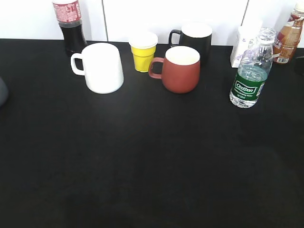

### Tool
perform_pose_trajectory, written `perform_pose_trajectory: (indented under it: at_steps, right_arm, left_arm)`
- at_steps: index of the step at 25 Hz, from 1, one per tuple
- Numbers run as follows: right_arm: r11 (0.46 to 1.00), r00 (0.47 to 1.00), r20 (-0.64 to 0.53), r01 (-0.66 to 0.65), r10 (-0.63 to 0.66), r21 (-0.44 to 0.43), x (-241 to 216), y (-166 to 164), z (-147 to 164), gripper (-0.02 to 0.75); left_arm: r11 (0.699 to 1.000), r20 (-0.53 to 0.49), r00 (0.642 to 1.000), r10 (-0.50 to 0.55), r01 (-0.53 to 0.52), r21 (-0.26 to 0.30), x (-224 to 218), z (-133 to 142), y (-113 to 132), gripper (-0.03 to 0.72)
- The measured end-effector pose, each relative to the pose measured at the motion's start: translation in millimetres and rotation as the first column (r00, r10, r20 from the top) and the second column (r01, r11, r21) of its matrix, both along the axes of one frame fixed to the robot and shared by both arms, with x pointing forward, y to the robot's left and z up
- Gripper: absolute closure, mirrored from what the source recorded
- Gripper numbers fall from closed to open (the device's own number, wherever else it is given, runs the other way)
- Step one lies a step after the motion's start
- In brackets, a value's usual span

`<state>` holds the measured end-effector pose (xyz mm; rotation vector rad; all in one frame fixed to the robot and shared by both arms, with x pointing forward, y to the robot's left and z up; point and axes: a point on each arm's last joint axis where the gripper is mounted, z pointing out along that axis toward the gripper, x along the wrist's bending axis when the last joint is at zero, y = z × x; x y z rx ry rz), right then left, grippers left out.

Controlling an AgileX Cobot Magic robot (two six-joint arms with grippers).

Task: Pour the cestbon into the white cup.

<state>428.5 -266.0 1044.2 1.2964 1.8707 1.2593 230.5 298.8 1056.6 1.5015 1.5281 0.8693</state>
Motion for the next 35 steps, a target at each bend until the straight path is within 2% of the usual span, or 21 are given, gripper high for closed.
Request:
perform_pose_trajectory:
  at_steps: [9, 13, 16, 18, 19, 21, 23, 25, 28, 32, 34, 35]
  right_arm:
    - [1.000, 1.000, -0.002, 0.002, -0.002, -0.001, 0, 0, -1, 0.143]
    - [0.995, 0.999, -0.024, -0.047, 0.045, -0.090, -5, 0, -19, 0.143]
    - [0.993, 0.998, -0.039, -0.051, 0.047, -0.102, -4, -1, -25, 0.143]
    - [0.996, 1.000, 0.002, -0.030, 0.030, -0.080, -1, -1, -26, 0.143]
    - [0.998, 1.000, 0.024, -0.001, 0.003, -0.060, 0, -2, -26, 0.143]
    - [0.990, 0.990, 0.053, 0.133, -0.131, -0.040, 4, -11, -27, 0.143]
    - [0.951, 0.953, 0.025, 0.302, -0.301, -0.057, 5, -25, -30, 0.143]
    - [0.929, 0.933, -0.010, 0.357, -0.359, -0.099, 2, -29, -33, 0.143]
    - [0.946, 0.953, 0.001, 0.300, -0.302, -0.120, -16, -15, -21, 0.143]
    - [0.966, 0.968, 0.065, 0.247, -0.242, -0.071, -69, -12, 6, 0.143]
    - [0.970, 0.977, 0.021, 0.211, -0.210, -0.123, -104, -18, 11, 0.143]
    - [0.973, 0.980, -0.006, 0.198, -0.200, -0.116, -122, -19, 15, 0.143]
  left_arm:
    - [1.000, 0.000, 1.000, 0.010, -0.010, 0.000, 0, 0, 0, 0.447]
    - [1.000, 0.000, 1.000, 0.010, -0.010, 0.000, 0, 0, 0, 0.449]
    - [1.000, 0.000, 1.000, 0.010, -0.010, 0.000, 0, 0, 0, 0.449]
    - [1.000, 0.000, 1.000, 0.010, -0.010, 0.000, 0, 0, 0, 0.449]
    - [1.000, 0.001, 1.000, 0.010, -0.010, 0.000, 0, 0, 0, 0.449]
    - [1.000, 0.002, 1.000, 0.010, -0.010, 0.000, 0, 0, 0, 0.449]
    - [1.000, 0.002, 1.000, 0.010, -0.010, 0.000, 0, 0, 0, 0.449]
    - [1.000, 0.003, 1.000, 0.011, -0.010, 0.000, 0, 0, 0, 0.449]
    - [1.000, 0.003, 1.000, 0.011, -0.010, 0.000, 0, 0, 0, 0.449]
    - [1.000, 0.003, 1.000, 0.011, -0.010, 0.000, 0, 0, 0, 0.449]
    - [1.000, 0.003, 1.000, 0.011, -0.010, 0.000, 0, 0, 0, 0.449]
    - [1.000, 0.003, 1.000, 0.011, -0.010, 0.000, 0, 0, 0, 0.449]
